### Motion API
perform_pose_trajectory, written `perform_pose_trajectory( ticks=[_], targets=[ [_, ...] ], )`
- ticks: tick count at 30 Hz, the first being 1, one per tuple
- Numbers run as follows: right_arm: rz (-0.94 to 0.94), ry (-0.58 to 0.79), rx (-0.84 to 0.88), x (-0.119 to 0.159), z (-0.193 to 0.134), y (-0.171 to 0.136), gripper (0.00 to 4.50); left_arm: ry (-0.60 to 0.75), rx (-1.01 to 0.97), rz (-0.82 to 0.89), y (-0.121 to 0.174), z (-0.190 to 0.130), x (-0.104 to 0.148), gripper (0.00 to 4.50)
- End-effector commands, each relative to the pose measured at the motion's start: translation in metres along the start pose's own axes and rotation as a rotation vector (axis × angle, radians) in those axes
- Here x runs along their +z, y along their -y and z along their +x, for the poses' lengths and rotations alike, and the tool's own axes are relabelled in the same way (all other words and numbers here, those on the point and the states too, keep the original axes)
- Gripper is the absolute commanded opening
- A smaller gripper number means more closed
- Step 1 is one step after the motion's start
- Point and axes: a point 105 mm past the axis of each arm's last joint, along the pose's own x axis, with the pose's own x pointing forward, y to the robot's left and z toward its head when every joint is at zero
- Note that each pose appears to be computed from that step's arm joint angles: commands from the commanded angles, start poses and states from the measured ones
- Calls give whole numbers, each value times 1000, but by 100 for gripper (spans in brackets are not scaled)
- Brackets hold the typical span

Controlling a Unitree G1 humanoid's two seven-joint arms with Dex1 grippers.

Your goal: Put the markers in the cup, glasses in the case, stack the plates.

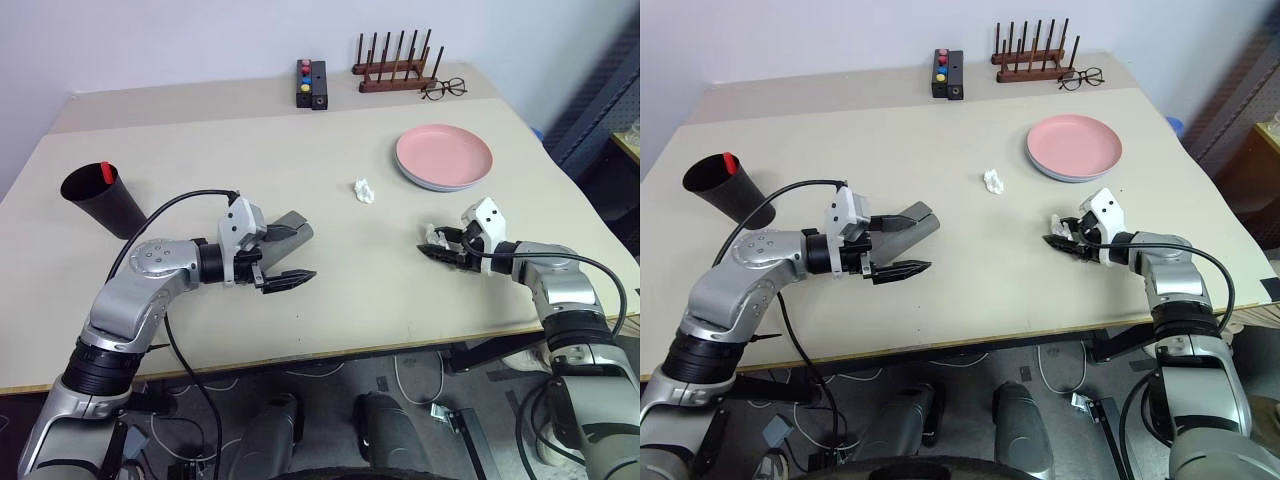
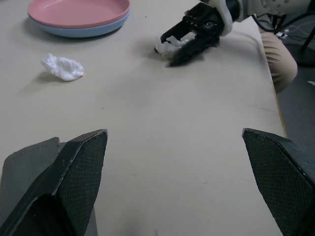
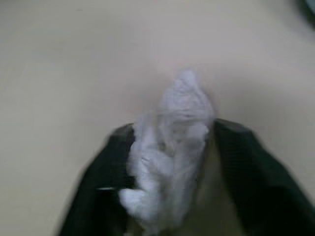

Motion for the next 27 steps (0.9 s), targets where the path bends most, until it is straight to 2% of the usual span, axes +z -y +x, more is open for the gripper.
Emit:
perform_pose_trajectory(
  ticks=[1,2,6,9,16,24,27],
  targets=[
    [-50,24,-38,12,-2,8,48,18,17,38,0,-6,10,450],
    [-64,33,-59,15,-2,12,5,18,20,37,0,-6,10,450],
    [-112,110,-169,38,1,29,5,23,32,34,-1,-6,10,450],
    [-157,204,-295,67,4,48,5,29,44,31,-1,-5,11,450],
    [-165,308,-546,113,7,79,5,44,80,23,-1,-6,14,450],
    [-191,246,-673,122,13,88,5,38,147,32,0,-17,18,450],
    [-164,218,-708,117,14,91,5,33,184,25,2,-24,17,450]
  ],
)
